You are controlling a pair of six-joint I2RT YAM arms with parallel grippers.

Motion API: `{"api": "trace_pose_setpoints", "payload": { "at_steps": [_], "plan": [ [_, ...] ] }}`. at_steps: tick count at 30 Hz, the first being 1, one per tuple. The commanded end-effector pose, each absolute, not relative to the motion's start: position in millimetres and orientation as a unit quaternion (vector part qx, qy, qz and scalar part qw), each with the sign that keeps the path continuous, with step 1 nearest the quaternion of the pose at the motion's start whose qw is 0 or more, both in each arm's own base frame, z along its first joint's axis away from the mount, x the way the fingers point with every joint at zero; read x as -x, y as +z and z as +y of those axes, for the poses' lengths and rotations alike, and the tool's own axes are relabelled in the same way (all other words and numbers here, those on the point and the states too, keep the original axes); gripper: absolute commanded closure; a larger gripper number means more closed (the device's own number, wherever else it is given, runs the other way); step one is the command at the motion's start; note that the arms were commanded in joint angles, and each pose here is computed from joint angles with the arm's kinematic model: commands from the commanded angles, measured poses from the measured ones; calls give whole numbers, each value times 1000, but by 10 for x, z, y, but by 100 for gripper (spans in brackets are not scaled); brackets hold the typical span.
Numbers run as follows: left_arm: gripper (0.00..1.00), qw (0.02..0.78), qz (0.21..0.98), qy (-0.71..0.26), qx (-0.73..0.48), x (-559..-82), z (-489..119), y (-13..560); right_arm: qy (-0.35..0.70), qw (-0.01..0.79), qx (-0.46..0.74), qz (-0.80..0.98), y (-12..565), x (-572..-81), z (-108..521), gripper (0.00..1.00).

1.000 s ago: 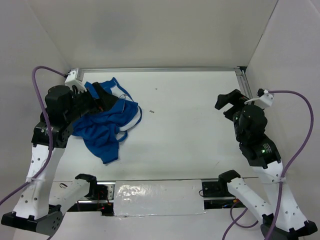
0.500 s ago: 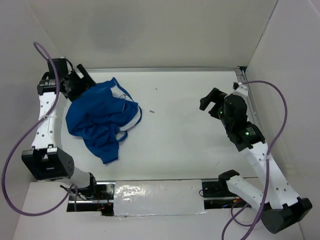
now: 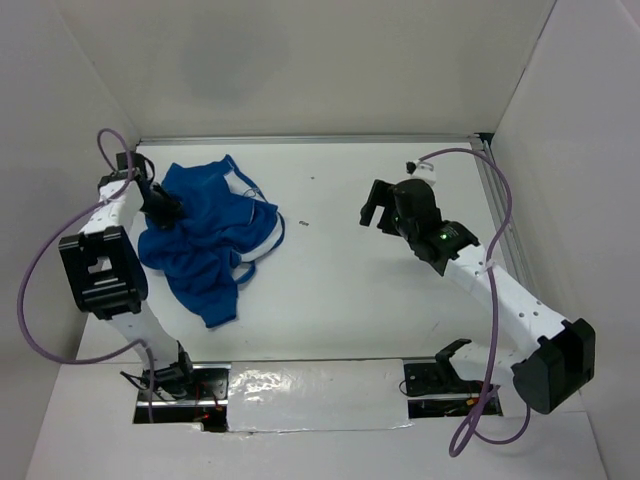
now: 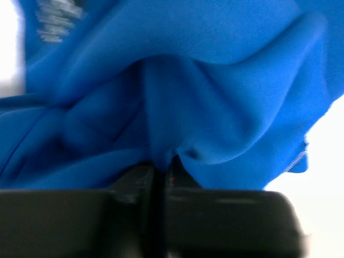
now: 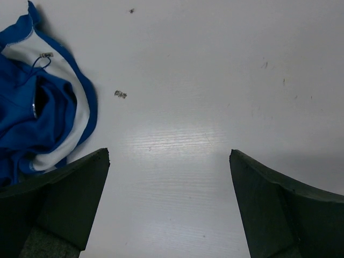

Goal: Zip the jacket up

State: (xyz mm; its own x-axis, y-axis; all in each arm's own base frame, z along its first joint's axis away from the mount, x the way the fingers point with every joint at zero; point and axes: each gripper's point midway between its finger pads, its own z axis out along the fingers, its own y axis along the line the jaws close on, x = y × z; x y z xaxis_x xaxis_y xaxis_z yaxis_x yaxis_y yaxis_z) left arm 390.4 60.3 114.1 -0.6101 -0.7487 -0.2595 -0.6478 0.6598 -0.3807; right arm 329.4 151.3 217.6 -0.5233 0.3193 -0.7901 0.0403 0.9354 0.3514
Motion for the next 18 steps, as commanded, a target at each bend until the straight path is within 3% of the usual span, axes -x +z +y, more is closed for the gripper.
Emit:
{"api": "trace_pose_setpoints", "payload": {
  "at_steps": [1,6,13,18],
  "plan": [
    [100,192,903,-213,320,-4046,47,1054,151,517,-116,835,2432,-3370,1511,0],
    [100,194,927,-271,169,-3807,-1034,1076,162,505,-114,841,2302,-3293,1530,0],
    [100,155,917,-365,-41,-2810,-2430,1210,162,489,-111,850,2149,-3270,1557,0],
    [100,163,936,-312,-16,-2671,-2312,1251,121,499,-130,848,2114,-3316,1367,0]
  ]
}}
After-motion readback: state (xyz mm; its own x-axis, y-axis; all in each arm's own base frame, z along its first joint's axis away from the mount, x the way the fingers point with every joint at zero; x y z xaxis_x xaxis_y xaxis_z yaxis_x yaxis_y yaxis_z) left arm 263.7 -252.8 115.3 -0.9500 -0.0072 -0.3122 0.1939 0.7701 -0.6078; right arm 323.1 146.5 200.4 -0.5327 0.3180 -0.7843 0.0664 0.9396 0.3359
